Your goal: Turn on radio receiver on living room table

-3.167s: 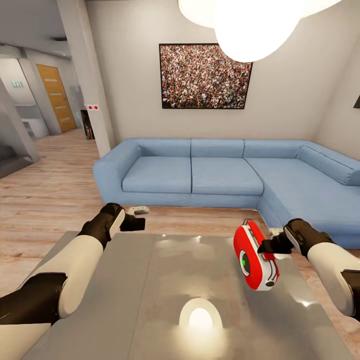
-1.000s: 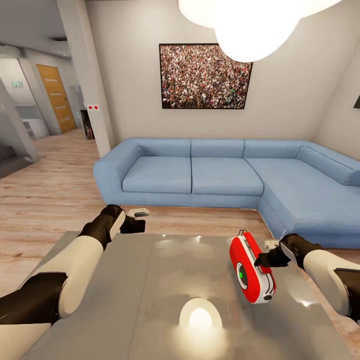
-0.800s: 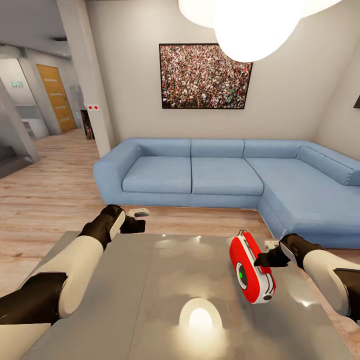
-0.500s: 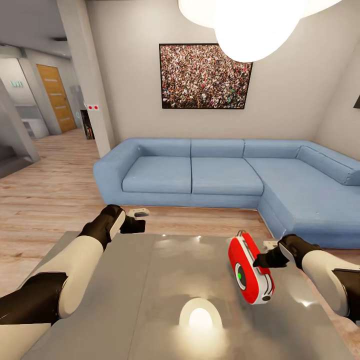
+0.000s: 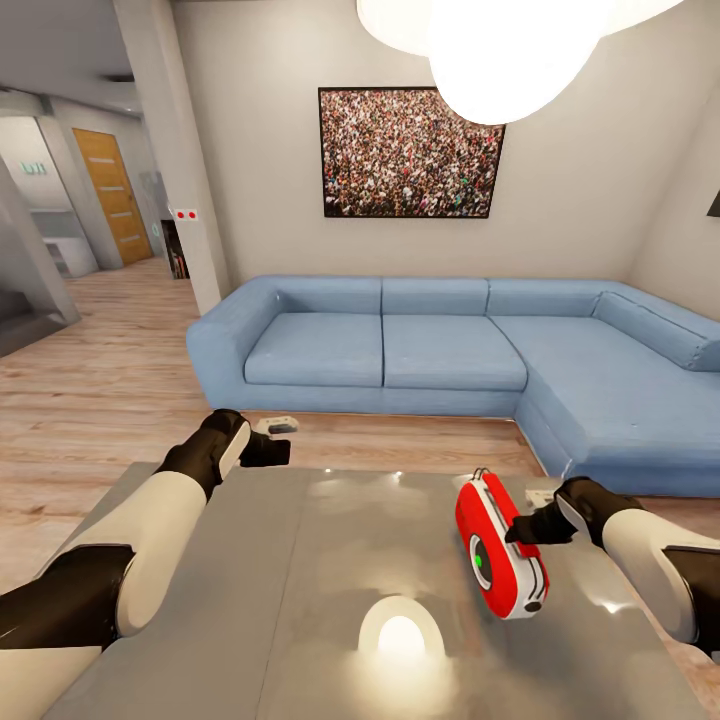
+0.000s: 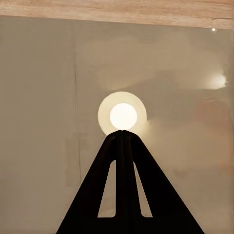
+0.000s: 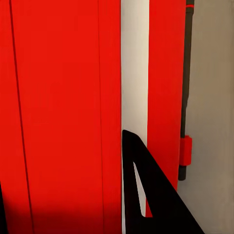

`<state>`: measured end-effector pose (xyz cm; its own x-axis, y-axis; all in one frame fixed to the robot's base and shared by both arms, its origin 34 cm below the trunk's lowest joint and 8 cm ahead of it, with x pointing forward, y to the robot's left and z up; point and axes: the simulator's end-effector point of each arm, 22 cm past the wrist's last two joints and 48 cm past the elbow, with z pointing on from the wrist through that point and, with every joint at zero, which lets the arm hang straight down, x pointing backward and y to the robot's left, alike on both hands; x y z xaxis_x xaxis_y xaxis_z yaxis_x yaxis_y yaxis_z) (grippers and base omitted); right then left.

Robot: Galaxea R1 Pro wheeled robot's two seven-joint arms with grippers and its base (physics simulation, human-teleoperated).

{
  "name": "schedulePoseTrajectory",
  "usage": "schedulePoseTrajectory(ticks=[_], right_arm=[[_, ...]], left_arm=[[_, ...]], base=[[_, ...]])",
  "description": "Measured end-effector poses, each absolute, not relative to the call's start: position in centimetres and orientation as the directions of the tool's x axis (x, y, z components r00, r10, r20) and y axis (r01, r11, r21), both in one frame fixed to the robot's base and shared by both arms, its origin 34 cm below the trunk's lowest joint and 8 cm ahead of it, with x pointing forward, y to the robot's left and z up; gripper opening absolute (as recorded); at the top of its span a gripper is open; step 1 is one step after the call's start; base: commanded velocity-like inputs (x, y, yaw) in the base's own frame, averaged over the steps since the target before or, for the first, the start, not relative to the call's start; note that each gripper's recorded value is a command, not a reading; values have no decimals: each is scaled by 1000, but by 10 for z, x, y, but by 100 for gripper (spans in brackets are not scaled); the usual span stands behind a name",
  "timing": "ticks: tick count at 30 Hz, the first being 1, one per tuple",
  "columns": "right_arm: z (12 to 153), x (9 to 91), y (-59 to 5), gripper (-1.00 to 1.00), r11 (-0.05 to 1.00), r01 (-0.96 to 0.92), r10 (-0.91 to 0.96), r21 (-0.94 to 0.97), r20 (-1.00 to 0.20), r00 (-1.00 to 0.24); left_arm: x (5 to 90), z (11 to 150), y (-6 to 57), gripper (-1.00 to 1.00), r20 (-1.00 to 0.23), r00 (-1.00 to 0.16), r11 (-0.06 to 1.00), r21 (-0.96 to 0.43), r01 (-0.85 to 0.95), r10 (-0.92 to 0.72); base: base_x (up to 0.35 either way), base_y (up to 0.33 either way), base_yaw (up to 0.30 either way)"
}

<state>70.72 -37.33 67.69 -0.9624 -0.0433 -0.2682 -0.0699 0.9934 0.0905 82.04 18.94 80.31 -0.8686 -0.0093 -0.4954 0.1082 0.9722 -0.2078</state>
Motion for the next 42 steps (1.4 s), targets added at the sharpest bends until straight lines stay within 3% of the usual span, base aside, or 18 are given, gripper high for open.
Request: schedulePoseTrajectory(ticks=[42], right_arm=[[653, 689, -367, -100, 992, -88, -61, 93, -262, -963]], left_arm=[[820, 803, 188, -100, -495, -869, 972, -210, 110, -9]], base=[[0, 0, 0]])
